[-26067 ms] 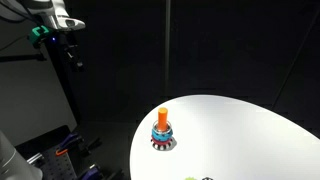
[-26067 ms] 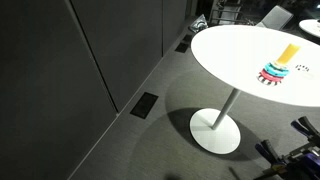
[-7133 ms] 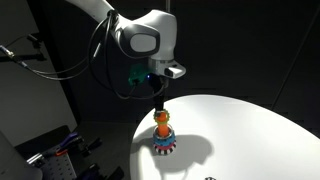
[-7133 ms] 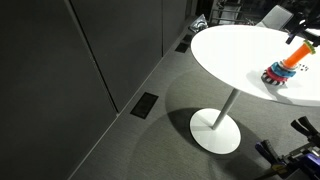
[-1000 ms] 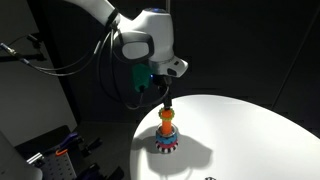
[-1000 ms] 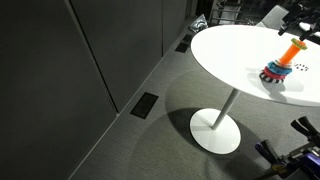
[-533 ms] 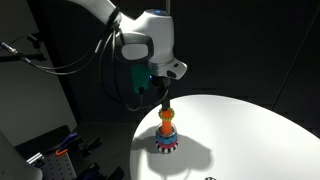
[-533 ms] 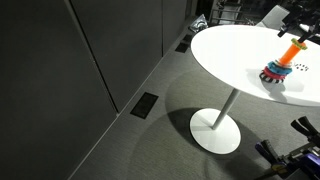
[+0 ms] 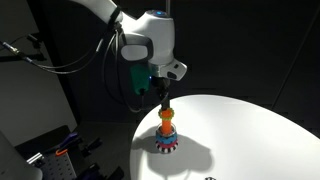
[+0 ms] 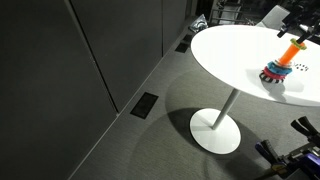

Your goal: Pick up the green ring from the table and stack it on the rings stacking stand

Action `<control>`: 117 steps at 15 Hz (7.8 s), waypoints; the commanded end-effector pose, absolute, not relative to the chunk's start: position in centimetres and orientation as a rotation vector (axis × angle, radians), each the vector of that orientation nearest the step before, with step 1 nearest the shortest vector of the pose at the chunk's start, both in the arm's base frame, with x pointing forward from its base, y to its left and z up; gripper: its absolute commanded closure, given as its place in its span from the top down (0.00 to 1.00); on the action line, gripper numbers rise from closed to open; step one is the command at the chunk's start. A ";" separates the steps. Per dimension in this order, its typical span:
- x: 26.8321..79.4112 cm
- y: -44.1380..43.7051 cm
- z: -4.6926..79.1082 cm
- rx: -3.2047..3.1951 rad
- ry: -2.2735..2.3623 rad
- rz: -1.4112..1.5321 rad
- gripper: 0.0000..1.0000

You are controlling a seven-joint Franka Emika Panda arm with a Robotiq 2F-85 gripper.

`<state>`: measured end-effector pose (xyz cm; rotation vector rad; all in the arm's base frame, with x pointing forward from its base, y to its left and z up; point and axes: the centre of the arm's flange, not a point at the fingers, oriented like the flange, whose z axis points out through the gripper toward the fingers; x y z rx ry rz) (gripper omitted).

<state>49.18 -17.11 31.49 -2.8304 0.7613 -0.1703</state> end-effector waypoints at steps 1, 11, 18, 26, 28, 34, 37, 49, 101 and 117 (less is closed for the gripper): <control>48.7 -17.6 32.2 -2.810 0.736 -0.169 1.00; 49.0 -18.0 31.5 -2.785 0.706 -0.168 1.00; 49.1 -18.6 30.1 -2.742 0.664 -0.156 1.00; 48.1 -19.2 31.8 -2.735 0.663 -0.164 1.00; 47.9 -19.3 32.3 -2.731 0.670 -0.177 1.00; 47.8 -19.4 33.2 -2.727 0.671 -0.202 1.00; 48.0 -19.3 33.0 -2.726 0.670 -0.203 1.00; 48.5 -18.6 32.5 -2.736 0.655 -0.205 1.00; 50.2 -23.0 30.7 -2.774 0.978 -0.227 1.00; 51.0 -22.8 29.8 -2.772 1.053 -0.177 0.30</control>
